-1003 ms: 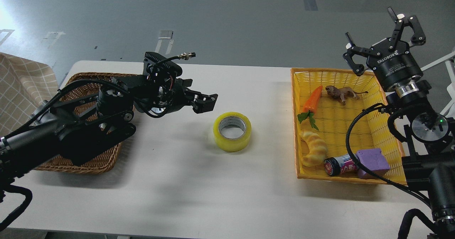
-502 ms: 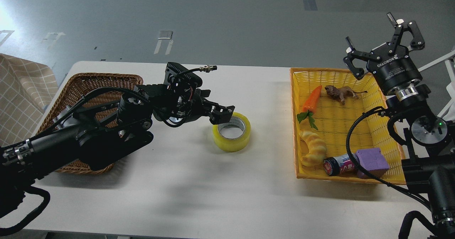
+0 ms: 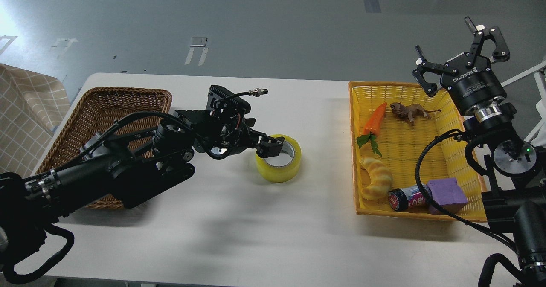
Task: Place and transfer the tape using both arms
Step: 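Insert the left gripper into the tape roll's hole and grasp it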
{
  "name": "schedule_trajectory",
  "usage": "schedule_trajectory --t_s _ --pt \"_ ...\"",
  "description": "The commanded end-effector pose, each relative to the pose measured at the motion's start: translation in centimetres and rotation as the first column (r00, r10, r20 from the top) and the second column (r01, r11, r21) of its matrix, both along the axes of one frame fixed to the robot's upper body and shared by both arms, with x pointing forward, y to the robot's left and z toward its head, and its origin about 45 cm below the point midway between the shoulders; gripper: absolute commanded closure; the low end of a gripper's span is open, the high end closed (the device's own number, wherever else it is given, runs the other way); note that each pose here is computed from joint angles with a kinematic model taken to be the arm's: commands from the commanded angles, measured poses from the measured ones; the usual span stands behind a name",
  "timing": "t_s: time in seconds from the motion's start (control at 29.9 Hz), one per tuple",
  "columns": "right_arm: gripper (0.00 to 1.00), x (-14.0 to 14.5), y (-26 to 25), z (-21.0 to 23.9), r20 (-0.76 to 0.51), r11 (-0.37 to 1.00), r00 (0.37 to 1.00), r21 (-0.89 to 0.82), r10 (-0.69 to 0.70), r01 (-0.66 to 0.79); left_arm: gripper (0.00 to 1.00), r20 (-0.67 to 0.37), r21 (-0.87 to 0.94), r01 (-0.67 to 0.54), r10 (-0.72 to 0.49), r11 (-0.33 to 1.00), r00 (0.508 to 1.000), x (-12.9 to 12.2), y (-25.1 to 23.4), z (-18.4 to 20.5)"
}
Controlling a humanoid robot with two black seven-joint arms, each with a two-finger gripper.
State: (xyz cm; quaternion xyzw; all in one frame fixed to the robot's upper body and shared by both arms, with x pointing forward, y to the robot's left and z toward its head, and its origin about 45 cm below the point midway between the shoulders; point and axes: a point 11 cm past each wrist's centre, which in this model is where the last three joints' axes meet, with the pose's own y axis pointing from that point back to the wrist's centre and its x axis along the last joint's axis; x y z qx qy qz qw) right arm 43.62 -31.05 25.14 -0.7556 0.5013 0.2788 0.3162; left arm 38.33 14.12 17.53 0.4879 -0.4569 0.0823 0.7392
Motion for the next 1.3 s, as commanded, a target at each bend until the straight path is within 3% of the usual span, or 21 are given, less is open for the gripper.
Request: schedule_trajectory --t_s 0.0,1.27 --pt "0.00 0.0 0.0 -0.1 -0.001 1.000 1.000 -0.001 0.001 -0.001 0.02 -0.005 0.004 -0.008 0.008 1.000 1.000 0.2 0.0 -0.3" --pt "0.00 -0.1 -0.1 -0.3 -0.008 1.000 1.000 0.001 -0.002 0.002 0.19 -0.042 0.090 -0.038 0.042 0.995 0.998 -0.1 0.7 -3.2"
